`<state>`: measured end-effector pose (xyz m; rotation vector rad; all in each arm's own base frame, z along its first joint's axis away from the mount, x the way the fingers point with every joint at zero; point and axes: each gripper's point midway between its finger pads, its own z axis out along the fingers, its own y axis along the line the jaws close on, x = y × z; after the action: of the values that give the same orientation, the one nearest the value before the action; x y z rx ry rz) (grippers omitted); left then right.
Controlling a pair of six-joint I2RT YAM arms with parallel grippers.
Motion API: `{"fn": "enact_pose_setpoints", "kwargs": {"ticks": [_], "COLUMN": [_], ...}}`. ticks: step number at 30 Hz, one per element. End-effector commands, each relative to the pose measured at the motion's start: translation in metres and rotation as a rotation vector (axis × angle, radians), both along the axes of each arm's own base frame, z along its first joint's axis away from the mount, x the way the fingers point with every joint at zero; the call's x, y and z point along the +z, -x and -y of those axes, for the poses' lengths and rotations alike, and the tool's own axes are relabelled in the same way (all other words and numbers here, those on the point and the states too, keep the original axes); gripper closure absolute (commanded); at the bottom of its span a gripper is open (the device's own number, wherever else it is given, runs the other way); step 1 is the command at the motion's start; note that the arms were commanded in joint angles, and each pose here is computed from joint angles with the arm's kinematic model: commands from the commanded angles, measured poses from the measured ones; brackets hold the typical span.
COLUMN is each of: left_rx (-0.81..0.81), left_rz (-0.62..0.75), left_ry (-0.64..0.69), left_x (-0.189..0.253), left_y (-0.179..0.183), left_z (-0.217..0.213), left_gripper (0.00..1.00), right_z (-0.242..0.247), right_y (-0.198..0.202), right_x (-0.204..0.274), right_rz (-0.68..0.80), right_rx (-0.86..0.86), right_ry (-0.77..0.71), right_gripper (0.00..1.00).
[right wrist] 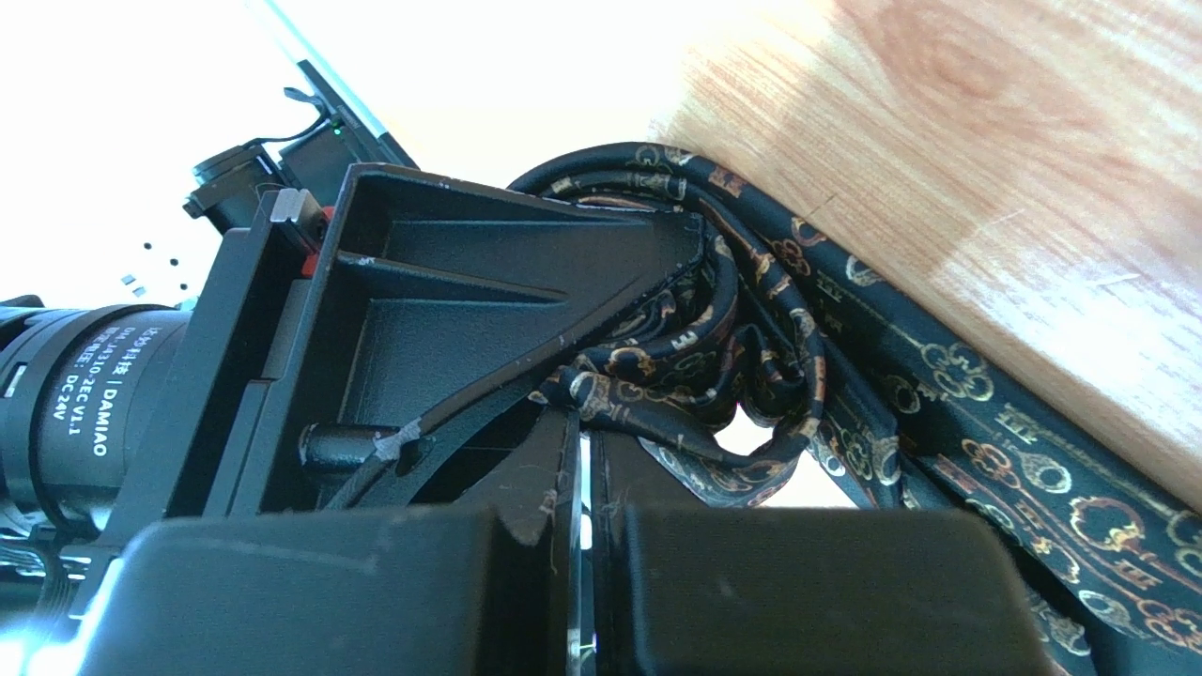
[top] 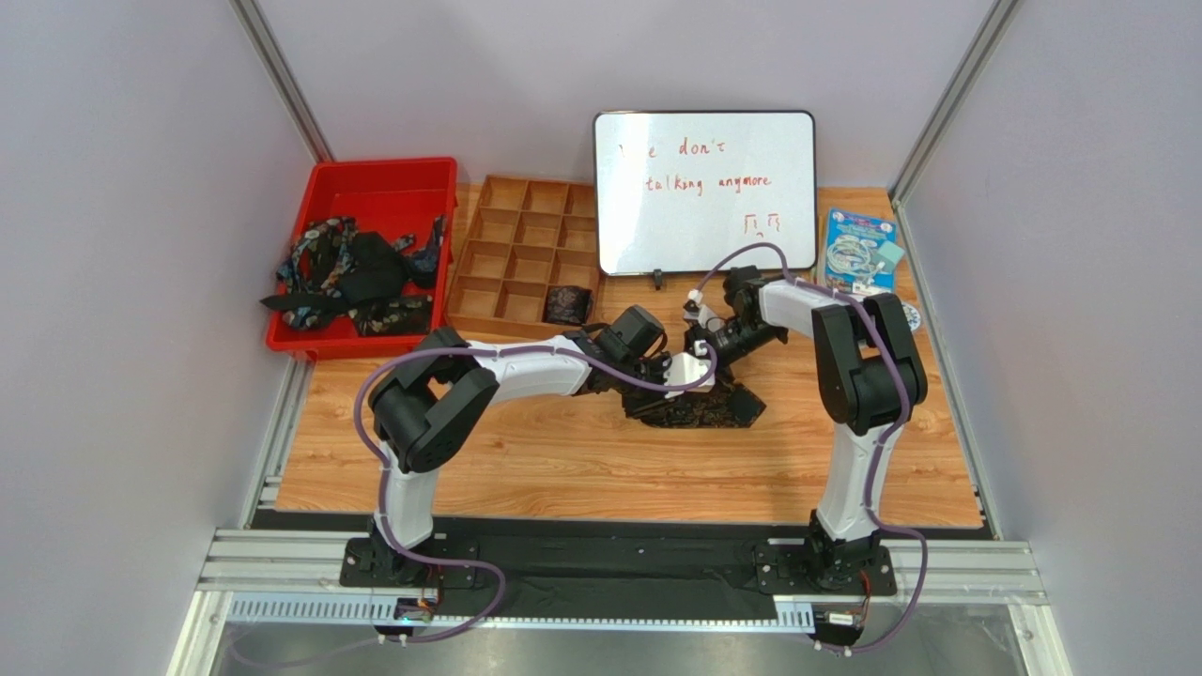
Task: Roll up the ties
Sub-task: Roll the tie at the center of the board.
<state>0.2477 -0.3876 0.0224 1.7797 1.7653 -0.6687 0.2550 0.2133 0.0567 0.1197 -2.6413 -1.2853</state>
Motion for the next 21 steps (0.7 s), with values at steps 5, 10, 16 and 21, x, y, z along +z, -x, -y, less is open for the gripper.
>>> {"fn": "enact_pose_setpoints", "kwargs": {"ticks": [5,10,16,21], "left_rx": [0.029,0.038,0.049,0.023], "left_rz": [-0.074,-0.059,-0.052,-0.055], "left_ry": [-0.028,0.045,0.139,0.170], "left_x": [0.001,0.018,0.038,0.039], "left_y": [0.008,0.001,0.000,0.002], "left_z": [-0.017,-0.008,0.004,0.010], "left_gripper": [0.51,0.40,0.29,0.28], "right_z": [0.042,0.052,0.066,0.073], "right_y": [0.000,0.003,0.002,0.001], "right_x": [-0.048,-0.050,-0.060,-0.065], "right_rz": [-0.024,-0.054,-0.048,-0.047], "right_rx": [-0.054,-0.079,-0.085,-0.089], "right_ry": [0.133,0.137,0.199,0.237], "right_gripper": [1.00,1.00,1.00,1.00]}}
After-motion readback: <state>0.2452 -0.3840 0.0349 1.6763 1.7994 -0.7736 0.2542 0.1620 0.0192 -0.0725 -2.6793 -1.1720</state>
